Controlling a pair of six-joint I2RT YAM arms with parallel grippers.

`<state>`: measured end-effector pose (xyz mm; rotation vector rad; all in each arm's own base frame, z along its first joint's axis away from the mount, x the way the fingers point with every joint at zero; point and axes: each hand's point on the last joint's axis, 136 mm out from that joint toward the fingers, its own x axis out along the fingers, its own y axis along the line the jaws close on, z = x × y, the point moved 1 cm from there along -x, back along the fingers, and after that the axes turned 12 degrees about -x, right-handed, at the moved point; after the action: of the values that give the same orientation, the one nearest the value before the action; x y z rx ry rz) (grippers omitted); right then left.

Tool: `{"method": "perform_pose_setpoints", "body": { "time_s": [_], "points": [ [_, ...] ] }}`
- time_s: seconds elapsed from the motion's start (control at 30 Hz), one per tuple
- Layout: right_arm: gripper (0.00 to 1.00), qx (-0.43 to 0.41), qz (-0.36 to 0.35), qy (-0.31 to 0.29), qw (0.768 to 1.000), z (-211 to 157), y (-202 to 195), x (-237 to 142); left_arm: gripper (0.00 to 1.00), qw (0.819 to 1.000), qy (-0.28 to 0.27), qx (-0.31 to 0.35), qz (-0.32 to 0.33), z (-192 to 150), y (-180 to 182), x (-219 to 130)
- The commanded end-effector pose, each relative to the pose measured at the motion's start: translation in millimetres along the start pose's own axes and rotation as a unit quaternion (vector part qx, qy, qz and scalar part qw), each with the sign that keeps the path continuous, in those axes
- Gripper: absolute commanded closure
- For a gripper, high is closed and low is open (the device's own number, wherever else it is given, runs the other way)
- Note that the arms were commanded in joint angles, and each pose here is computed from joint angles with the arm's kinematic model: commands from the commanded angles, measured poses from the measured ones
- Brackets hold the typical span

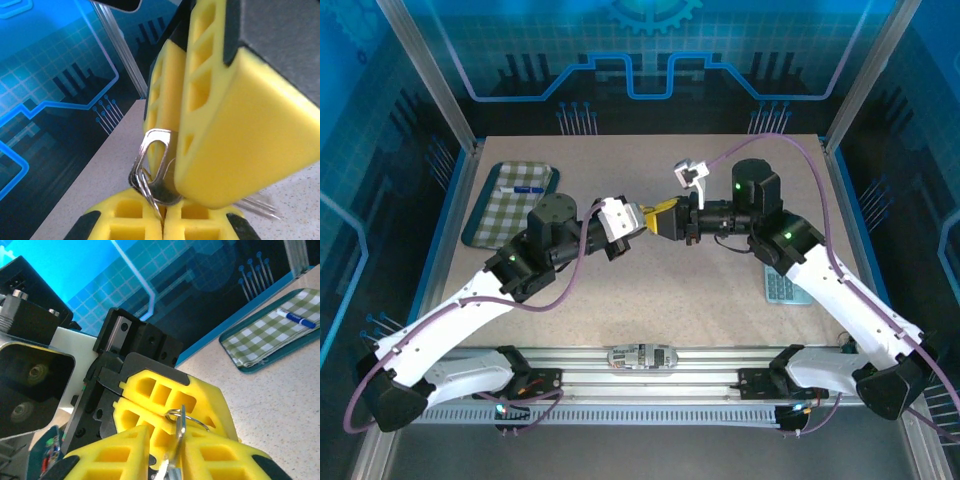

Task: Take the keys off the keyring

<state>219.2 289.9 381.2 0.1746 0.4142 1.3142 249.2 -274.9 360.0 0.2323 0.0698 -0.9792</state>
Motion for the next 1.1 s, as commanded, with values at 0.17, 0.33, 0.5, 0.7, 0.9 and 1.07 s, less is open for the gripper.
{"method": "perform_pose_setpoints", "body": {
  "time_s": [0.17, 0.33, 0.5, 0.7, 0.9, 1.07],
  "points": [
    [0.81, -0.018, 0.014, 0.023, 0.999, -10.6, 19.5, 14.1, 1.0, 0.999, -0.045, 0.014, 0.027, 21.7, 5.6, 1.8],
    [0.84, -0.015, -0.007, 0.029, 0.999, -15.5, 10.9, 15.5, 1.0, 0.998, -0.051, 0.018, 0.03, 23.2, 6.0, -0.6],
    [0.92, -0.014, -0.029, 0.043, 0.999, -20.7, 3.3, 15.4, 1.0, 0.998, -0.058, 0.021, 0.034, 25.7, 6.3, -3.8],
    [1.0, -0.02, -0.065, 0.051, 0.996, -22.0, -6.0, 15.4, 1.0, 0.997, -0.062, 0.019, 0.031, 26.9, 4.5, -6.5],
    [1.0, -0.028, -0.129, 0.05, 0.99, -21.6, -27.9, 0.9, 1.0, 0.997, -0.072, 0.023, 0.022, 26.6, -0.7, -14.4],
    [1.0, -0.064, -0.16, 0.012, 0.985, -11.9, -30.5, -13.3, 1.0, 0.996, -0.086, 0.028, -0.016, 25.9, -15.8, -21.7]
  ]
}}
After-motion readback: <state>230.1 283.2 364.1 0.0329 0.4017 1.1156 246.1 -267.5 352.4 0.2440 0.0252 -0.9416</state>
